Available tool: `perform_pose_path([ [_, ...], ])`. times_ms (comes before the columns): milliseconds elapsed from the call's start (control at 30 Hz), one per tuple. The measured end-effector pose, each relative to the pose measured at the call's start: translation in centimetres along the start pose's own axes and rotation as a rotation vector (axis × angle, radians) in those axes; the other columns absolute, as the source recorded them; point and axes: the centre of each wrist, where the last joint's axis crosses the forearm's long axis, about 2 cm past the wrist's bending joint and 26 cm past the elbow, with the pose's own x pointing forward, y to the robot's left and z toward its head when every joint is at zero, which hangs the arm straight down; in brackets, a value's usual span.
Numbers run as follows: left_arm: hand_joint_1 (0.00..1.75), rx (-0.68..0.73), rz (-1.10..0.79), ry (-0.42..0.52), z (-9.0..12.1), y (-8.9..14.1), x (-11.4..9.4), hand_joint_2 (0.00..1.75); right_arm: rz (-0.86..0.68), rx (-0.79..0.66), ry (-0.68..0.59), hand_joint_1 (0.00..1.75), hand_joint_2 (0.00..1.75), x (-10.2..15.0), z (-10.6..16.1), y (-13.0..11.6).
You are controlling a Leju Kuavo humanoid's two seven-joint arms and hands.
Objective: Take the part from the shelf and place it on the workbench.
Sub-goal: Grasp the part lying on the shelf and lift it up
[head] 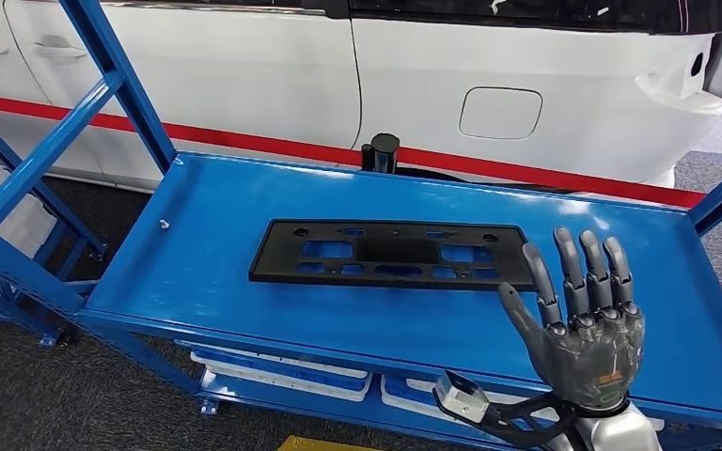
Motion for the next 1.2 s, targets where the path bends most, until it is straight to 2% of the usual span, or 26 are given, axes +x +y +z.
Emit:
perform_pose_path([
  [133, 0.00, 0.009, 0.000, 0.002, 0.0, 0.0, 0.0, 0.00, -0.093, 0.077, 0.042, 0.00, 1.75, 1.9, 0.0, 0.5],
  [267, 0.00, 0.009, 0.004, 0.002, 0.0, 0.0, 0.0, 0.00, -0.204, 0.189, 0.023, 0.00, 1.75, 3.6, 0.4, 0.7],
  [367, 0.00, 0.004, 0.006, -0.002, 0.0, 0.0, 0.0, 0.00, -0.233, 0.236, -0.009, 0.00, 1.75, 4.1, 1.0, 0.7],
  [867, 0.00, -0.035, 0.004, -0.021, 0.0, -0.1, 0.1, 0.00, -0.228, 0.399, -0.030, 0.00, 1.75, 4.1, 3.6, 0.7],
  [1200, 0.00, -0.037, 0.001, -0.027, 0.0, -0.1, 0.1, 0.00, -0.170, 0.480, 0.011, 0.00, 1.75, 3.0, 4.6, 2.5],
])
